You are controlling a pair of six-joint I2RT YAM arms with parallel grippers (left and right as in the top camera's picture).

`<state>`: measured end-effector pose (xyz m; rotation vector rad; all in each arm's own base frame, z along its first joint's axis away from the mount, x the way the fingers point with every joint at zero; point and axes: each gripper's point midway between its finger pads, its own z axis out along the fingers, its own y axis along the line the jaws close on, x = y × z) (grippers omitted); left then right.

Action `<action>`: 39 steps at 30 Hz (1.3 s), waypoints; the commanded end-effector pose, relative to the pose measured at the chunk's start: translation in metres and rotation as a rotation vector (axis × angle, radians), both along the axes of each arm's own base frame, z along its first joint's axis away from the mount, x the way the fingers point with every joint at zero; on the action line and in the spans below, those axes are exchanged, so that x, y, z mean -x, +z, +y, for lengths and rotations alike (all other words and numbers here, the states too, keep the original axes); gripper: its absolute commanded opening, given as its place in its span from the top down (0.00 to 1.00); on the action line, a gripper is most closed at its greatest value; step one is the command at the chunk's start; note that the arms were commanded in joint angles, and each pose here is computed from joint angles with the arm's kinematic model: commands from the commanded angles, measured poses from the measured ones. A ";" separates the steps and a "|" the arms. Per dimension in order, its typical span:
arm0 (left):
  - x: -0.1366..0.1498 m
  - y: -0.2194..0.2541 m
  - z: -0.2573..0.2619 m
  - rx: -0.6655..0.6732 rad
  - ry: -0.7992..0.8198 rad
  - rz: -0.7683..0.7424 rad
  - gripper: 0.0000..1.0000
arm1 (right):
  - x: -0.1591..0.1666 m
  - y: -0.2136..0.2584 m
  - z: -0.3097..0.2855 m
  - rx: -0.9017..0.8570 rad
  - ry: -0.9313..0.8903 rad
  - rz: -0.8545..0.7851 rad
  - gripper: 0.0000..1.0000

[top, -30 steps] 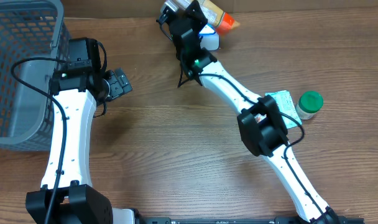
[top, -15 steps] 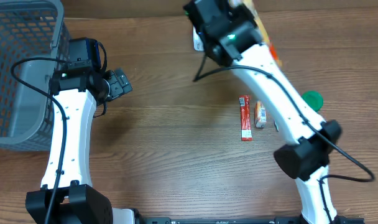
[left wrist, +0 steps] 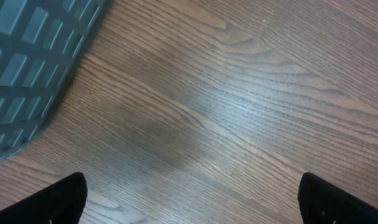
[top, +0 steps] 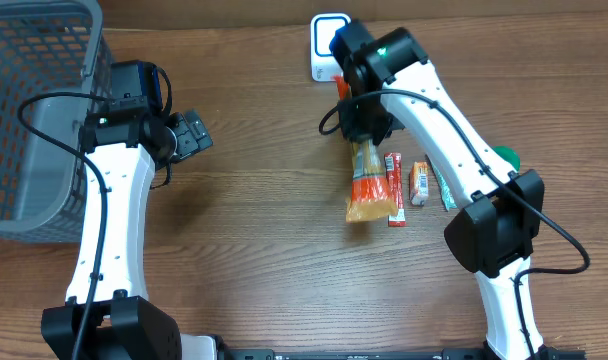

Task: Scan the item barcode
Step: 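Move the spaghetti pack back right beside the red sticks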

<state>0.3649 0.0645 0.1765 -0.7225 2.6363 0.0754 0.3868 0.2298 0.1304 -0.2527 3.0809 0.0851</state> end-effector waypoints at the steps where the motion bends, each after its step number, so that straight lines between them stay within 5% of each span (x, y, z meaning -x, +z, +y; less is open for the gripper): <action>1: 0.000 -0.004 0.000 -0.005 -0.010 0.013 0.00 | 0.010 -0.011 0.001 -0.024 -0.039 0.045 0.96; 22: 0.000 -0.004 0.000 -0.005 -0.010 0.013 0.00 | 0.038 -0.131 -0.047 0.192 -0.065 0.101 0.96; 39: 0.000 -0.004 0.000 -0.005 -0.010 0.013 0.00 | 0.037 -0.126 -0.130 0.499 -0.188 0.072 0.96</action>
